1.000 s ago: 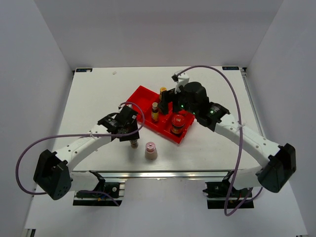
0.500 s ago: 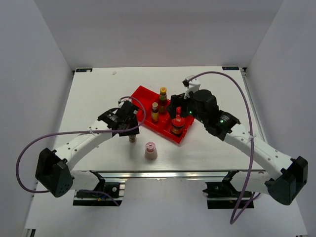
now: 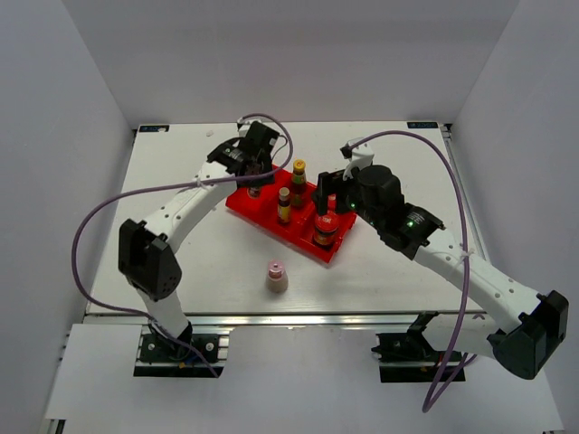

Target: Organize the condiment bottles

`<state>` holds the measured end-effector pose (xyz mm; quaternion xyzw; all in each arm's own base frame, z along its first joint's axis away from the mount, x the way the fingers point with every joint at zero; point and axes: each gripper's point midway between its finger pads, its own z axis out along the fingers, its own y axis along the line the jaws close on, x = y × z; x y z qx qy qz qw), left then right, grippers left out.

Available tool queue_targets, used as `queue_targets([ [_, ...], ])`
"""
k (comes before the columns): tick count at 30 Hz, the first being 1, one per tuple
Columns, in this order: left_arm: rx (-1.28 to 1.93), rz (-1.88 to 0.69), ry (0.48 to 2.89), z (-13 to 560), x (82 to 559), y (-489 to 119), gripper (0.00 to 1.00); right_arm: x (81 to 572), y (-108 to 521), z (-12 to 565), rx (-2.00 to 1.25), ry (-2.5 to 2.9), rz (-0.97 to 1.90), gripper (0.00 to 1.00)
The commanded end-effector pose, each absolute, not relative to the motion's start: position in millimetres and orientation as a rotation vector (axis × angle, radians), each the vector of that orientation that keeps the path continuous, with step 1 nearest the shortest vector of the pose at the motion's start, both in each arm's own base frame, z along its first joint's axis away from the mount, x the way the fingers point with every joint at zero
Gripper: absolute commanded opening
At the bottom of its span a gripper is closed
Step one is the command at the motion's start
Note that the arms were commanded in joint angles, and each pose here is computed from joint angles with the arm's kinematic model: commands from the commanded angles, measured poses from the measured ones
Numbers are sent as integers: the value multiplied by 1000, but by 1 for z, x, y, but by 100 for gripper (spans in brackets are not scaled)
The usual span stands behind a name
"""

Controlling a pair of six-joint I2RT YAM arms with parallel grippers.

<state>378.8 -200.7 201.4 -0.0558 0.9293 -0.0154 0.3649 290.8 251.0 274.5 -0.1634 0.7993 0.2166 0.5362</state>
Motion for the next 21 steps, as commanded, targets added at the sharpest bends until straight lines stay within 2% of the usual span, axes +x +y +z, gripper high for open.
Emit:
queue_targets([
  [1, -158, 4, 2364, 215, 408, -181, 34, 294, 241, 281, -360, 1875, 482, 89],
  [8, -145, -33, 2385, 208, 450, -182, 31, 298, 239, 276, -360, 1887, 460, 89],
  [13, -52, -167, 2364, 201, 473, -203, 32, 301, 240, 273, -363, 1896, 458, 89],
  [21, 7, -140, 2336, 176, 500, -210, 34, 307, 236, 263, -358, 1914, 423, 89],
])
